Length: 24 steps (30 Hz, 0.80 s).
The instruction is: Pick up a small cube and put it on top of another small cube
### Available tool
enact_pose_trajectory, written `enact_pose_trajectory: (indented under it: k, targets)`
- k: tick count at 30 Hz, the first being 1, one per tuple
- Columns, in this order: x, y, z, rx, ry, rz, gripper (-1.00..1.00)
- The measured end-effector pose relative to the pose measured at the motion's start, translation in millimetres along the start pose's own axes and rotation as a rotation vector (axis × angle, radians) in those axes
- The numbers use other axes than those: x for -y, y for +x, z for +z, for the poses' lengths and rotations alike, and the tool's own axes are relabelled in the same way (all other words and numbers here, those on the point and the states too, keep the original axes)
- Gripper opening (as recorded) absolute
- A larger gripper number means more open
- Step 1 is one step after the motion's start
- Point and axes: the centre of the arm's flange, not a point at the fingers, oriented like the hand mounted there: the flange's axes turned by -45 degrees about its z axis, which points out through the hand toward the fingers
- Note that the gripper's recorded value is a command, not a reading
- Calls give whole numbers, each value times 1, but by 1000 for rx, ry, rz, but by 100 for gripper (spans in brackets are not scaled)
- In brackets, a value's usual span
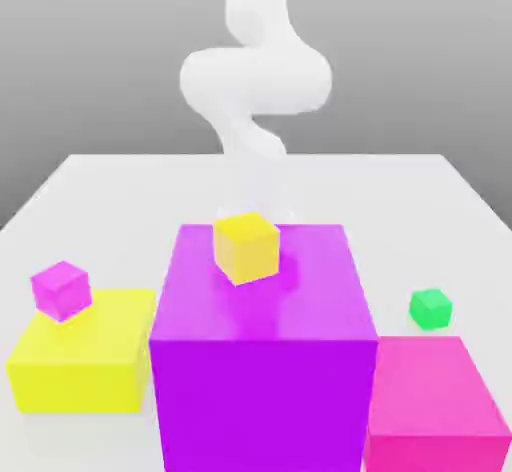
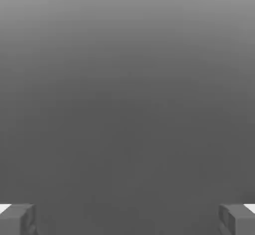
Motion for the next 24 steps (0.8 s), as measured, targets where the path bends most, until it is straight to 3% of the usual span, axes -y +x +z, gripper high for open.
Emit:
enact_pose_trajectory:
  k: [12, 24]
  targets:
    - [89, 9, 180, 258, 122, -169, 0]
    - [207, -69, 352, 506, 196, -369, 0]
